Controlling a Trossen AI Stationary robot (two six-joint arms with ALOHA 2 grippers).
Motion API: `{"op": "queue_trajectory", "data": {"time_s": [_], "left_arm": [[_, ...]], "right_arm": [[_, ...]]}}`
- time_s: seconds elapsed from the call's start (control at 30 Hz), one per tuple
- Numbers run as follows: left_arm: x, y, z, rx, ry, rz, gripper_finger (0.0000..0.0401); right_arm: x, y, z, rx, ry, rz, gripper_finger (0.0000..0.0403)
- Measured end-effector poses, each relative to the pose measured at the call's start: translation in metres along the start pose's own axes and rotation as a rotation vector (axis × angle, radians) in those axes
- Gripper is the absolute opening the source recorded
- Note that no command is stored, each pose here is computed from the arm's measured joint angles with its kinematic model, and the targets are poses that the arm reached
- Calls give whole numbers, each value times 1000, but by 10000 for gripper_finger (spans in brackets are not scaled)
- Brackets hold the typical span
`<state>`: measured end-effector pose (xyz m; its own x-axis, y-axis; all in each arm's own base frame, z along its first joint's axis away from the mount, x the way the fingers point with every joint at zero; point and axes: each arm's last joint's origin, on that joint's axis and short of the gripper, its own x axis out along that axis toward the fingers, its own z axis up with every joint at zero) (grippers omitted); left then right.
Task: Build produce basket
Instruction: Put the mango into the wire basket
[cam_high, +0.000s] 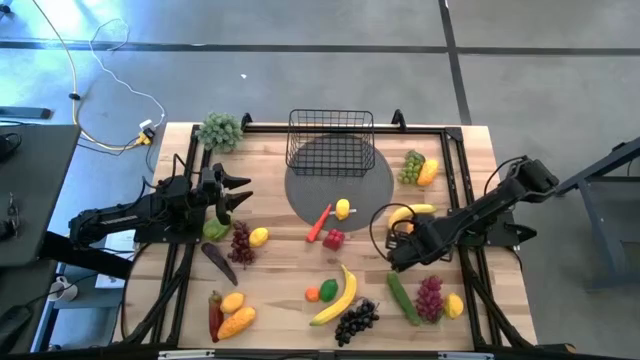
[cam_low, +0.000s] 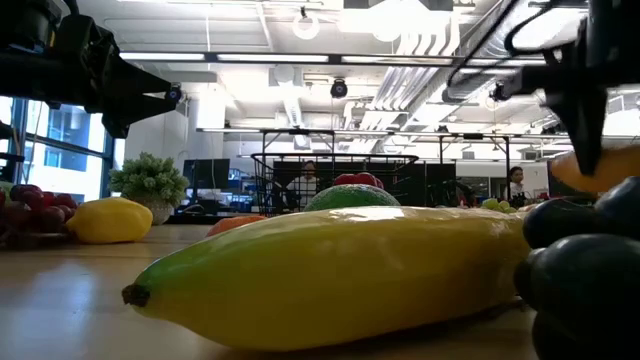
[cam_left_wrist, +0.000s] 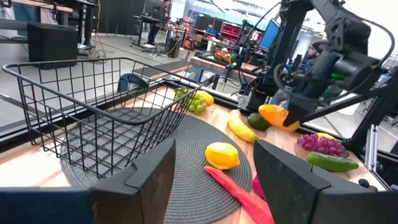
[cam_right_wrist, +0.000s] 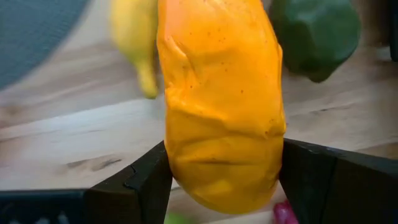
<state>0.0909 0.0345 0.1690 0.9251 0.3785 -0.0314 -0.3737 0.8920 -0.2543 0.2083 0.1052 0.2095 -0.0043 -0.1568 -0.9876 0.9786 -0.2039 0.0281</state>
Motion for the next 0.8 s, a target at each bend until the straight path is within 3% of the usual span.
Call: {"op": "queue_trajectory", "data": {"time_s": [0.37,0.8], "left_arm": [[0,0,0,0,0,0,206],[0,0,0,0,0,0,206]], "right_arm": [[-48,28,24,-135,-179,153,221],[-87,73,86,-403,-361,245,221]]}}
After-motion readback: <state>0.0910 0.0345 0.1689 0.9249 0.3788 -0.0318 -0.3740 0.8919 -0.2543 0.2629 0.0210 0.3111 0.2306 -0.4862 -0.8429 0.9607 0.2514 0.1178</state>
